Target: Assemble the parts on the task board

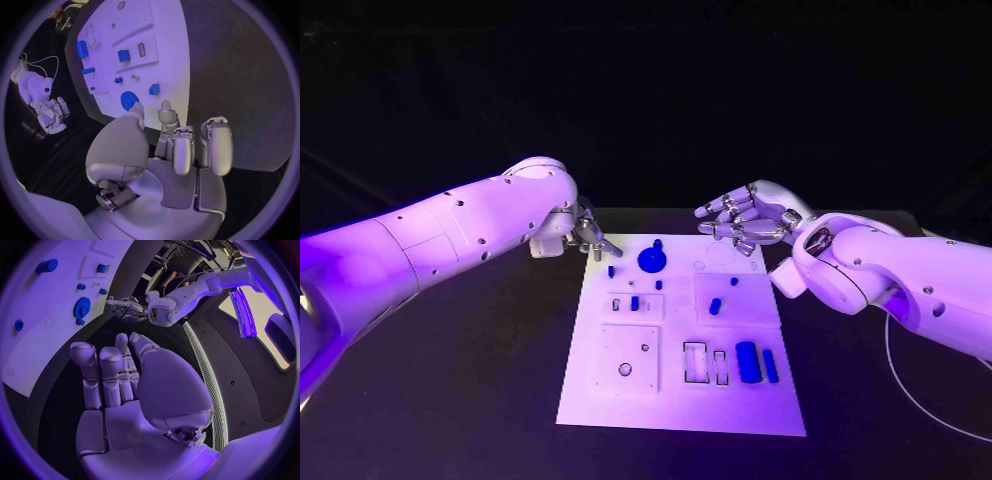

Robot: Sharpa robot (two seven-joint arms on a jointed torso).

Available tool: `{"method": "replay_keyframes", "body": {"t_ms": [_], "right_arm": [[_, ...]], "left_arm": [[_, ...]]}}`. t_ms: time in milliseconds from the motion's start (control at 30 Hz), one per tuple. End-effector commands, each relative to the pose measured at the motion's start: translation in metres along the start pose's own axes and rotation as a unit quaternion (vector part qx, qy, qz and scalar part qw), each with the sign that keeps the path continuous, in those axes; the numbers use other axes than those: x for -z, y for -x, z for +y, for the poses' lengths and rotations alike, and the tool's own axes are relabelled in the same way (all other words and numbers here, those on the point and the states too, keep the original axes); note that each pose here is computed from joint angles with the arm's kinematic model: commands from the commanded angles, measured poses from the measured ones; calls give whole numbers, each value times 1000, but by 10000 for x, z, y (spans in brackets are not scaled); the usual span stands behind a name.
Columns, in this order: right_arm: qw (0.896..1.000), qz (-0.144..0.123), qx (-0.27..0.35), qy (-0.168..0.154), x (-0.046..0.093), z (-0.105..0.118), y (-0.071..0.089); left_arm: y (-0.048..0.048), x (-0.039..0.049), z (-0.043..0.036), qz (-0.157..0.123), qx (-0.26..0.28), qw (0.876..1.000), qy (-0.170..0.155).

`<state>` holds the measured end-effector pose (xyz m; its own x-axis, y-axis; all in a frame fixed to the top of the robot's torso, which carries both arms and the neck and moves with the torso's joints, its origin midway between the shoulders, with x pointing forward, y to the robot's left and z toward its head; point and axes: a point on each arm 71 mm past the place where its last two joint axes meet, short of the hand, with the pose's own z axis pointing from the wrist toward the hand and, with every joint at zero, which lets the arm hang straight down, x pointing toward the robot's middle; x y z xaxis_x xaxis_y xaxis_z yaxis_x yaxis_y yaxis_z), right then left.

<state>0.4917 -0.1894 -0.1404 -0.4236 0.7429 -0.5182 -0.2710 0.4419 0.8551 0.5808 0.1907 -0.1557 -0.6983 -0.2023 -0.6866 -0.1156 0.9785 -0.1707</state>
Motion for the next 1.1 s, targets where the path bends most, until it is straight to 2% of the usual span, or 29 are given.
{"method": "replay_keyframes", "body": {"t_ms": [33, 467, 833, 1100], "right_arm": [[1000, 11, 3, 10, -6, 24, -33], [1000, 12, 2, 12, -18, 32, -50], [1000, 12, 2, 12, -22, 32, -57], [1000, 13, 2, 11, -23, 30, -56]], "left_arm": [[-55, -21, -29, 26, -9, 1000, -14], [-152, -94, -44, 49, -14, 999, -16], [-195, -116, -91, 53, -13, 998, -25], [-198, -125, -91, 48, -9, 999, -24]]}}
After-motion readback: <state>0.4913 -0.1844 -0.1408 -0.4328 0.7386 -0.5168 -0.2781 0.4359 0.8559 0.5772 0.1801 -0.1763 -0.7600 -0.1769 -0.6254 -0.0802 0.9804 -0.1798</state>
